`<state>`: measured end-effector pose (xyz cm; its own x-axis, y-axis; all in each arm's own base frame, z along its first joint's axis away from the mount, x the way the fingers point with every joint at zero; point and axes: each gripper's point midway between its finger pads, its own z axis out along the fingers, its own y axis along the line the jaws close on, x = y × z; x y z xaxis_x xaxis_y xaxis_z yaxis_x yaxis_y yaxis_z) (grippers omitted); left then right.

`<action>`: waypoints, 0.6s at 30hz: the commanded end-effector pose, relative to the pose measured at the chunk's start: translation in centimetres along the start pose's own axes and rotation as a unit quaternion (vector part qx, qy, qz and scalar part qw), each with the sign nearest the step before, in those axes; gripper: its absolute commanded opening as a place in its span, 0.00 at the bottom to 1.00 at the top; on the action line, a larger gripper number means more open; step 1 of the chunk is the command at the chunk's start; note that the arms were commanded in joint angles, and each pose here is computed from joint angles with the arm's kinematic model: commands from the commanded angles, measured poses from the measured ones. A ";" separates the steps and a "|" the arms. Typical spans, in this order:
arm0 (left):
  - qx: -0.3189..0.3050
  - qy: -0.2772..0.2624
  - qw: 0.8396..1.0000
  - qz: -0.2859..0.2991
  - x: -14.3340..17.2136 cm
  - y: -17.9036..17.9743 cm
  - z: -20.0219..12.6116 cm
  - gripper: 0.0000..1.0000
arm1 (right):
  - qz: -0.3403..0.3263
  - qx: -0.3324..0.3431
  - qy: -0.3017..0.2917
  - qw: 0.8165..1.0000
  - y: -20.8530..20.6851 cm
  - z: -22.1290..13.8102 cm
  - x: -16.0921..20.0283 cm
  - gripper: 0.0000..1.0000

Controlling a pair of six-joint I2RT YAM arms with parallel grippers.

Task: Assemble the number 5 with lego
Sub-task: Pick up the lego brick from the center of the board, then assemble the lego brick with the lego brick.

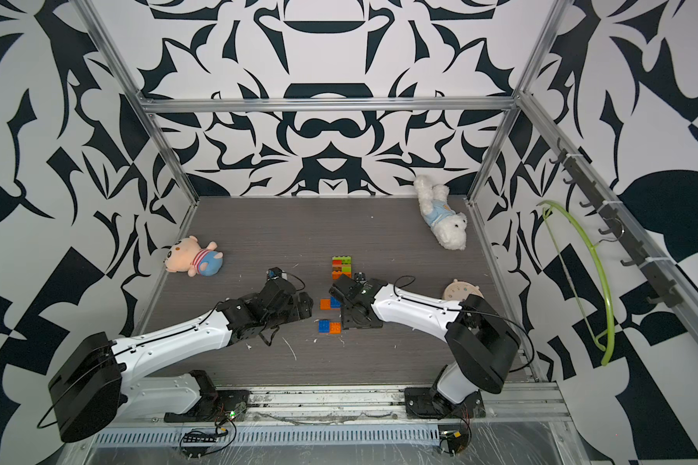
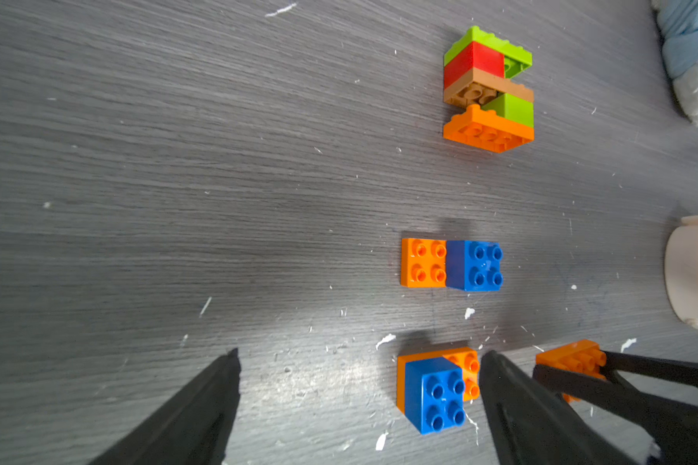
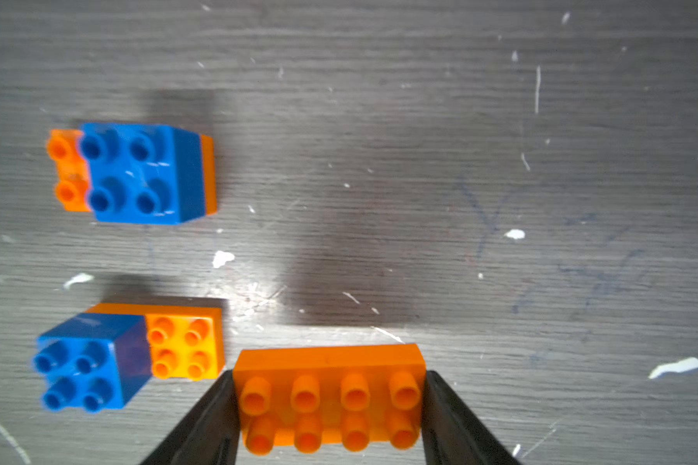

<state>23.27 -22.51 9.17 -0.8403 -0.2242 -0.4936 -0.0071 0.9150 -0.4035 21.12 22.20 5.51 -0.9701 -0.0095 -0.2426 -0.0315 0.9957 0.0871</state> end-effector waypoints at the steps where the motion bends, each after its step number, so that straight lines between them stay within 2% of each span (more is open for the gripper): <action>1: -0.016 -0.016 1.000 -0.010 -0.5 1.0 -0.7 0.99 | 0.005 -0.025 -0.011 1.000 1.7 -1.4 -0.9 0.68; 9: -0.039 -0.020 0.998 -0.041 -0.1 3.4 -1.3 0.99 | -0.005 -0.050 -0.028 0.998 6.2 -2.1 -1.0 0.67; 14: -0.041 -0.035 0.996 -0.065 -0.3 4.9 -2.0 0.99 | -0.005 -0.021 -0.046 0.999 7.3 -1.9 -1.0 0.67; 18: -0.039 -0.047 0.995 -0.075 -0.5 5.6 -2.6 0.99 | -0.002 -0.017 -0.039 0.999 8.0 -1.2 -0.6 0.66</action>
<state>22.54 -17.59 9.43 -0.7838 -0.3688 -0.4996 -0.1435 0.8903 -0.4321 20.50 30.05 6.62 -0.9567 -0.0496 -0.2868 -0.0897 0.9877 0.1284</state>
